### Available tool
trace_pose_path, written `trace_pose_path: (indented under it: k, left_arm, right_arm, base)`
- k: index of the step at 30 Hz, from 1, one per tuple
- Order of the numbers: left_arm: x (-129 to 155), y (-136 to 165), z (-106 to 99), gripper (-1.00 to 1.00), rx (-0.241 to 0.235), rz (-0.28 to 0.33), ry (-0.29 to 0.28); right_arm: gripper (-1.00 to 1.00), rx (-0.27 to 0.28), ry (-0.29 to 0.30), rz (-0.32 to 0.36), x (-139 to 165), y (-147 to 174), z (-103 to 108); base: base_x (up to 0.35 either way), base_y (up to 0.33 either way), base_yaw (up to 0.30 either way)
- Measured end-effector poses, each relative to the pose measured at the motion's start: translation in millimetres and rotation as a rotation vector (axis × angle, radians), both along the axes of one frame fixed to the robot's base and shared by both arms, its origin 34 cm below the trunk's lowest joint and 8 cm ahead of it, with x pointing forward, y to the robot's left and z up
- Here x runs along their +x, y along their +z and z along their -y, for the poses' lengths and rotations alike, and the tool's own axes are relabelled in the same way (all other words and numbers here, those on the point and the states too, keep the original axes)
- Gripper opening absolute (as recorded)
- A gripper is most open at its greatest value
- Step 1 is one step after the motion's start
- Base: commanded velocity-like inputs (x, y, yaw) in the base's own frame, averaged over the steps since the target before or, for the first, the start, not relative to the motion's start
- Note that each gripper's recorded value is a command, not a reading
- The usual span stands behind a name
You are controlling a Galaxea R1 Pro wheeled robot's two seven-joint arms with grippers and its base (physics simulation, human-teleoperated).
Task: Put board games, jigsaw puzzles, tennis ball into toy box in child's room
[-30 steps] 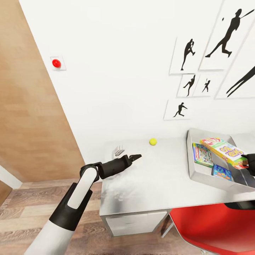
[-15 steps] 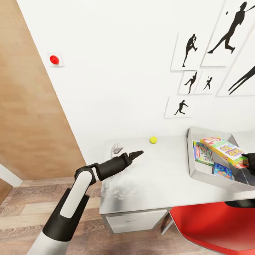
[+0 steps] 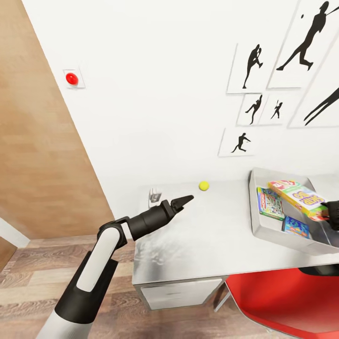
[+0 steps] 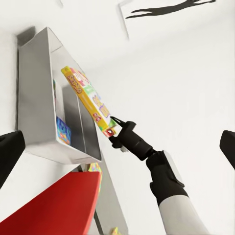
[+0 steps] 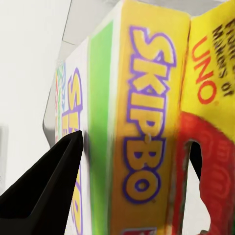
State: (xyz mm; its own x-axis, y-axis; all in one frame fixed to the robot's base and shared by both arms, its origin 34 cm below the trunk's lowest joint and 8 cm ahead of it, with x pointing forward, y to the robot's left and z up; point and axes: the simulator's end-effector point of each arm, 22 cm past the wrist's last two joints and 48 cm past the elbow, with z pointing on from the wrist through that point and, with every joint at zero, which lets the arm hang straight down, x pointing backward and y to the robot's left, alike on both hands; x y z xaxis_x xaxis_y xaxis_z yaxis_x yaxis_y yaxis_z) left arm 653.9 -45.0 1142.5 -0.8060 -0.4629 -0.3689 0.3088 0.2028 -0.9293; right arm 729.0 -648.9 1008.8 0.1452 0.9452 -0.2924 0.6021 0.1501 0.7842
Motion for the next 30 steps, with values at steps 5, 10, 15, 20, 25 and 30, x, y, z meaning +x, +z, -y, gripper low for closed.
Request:
trace_pose_path:
  k: [5, 10, 15, 20, 25, 30]
  left_arm:
    - [-1, 2, 0, 1.00, -0.010, 0.001, -0.004]
    - [-1, 2, 0, 1.00, -0.011, 0.001, -0.005]
    - [-1, 2, 0, 1.00, -0.011, 0.001, -0.005]
    - [-1, 2, 0, 1.00, -0.010, 0.001, -0.005]
    - [0, 1, 0, 1.00, -0.009, -0.002, -0.005]
    - [0, -2, 0, 1.00, -0.008, -0.007, -0.005]
  right_arm:
    - [-1.00, 0.008, -0.001, 0.003, 4, -3, -7]
    - [-1.00, 0.009, -0.006, 0.007, 6, -4, -9]
    - [-1.00, 0.012, -0.007, 0.007, 7, -5, -11]
    - [-1.00, 0.016, -0.004, 0.006, 9, -7, -14]
    - [-1.00, 0.020, 0.000, 0.003, 10, -11, -18]
    - [-1.00, 0.021, 0.001, -0.003, 11, -15, -19]
  base:
    - [0.000, 0.000, 0.000]
    - [0.000, 0.000, 0.000]
    - [0.000, 0.000, 0.000]
    - [0.000, 0.000, 0.000]
    - [0.000, 0.000, 0.028]
    - [0.000, 0.000, 0.070]
